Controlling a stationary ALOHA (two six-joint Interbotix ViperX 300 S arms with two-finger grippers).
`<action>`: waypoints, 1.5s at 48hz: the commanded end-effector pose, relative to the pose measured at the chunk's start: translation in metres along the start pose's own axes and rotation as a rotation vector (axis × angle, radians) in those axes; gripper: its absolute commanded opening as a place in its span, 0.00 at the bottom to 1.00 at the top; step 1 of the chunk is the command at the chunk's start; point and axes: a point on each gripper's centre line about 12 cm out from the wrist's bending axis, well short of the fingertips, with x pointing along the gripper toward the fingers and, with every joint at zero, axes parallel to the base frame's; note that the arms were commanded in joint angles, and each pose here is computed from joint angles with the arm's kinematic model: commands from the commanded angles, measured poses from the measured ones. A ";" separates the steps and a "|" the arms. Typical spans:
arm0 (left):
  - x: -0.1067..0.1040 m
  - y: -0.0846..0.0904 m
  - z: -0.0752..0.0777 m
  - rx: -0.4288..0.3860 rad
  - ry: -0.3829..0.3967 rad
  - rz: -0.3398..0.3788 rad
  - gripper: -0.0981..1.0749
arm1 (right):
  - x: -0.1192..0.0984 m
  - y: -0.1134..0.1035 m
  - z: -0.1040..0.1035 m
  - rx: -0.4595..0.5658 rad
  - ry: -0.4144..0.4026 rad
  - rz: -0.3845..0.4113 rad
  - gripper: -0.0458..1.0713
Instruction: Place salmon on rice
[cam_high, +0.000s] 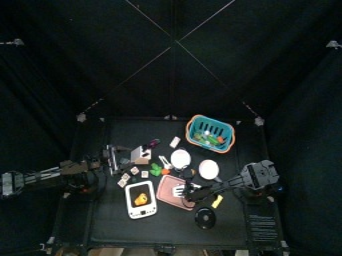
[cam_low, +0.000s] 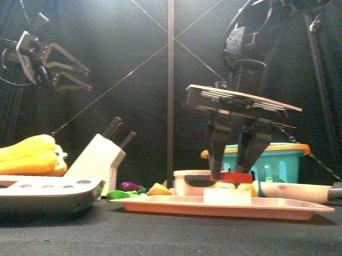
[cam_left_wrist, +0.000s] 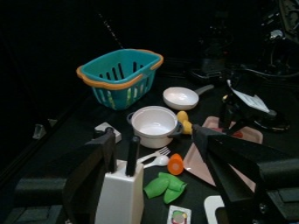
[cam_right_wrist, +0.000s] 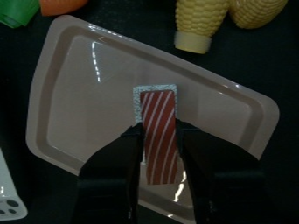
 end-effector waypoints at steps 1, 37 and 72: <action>0.002 0.001 0.010 0.004 -0.024 0.003 0.96 | -0.012 0.009 0.005 0.008 -0.003 0.033 0.62; 0.002 0.001 0.010 0.004 -0.024 0.003 0.96 | -0.007 0.012 0.005 -0.012 -0.021 0.034 0.67; 0.002 0.001 0.010 0.004 -0.024 0.002 0.96 | -0.033 0.015 0.015 -0.022 -0.058 0.071 0.78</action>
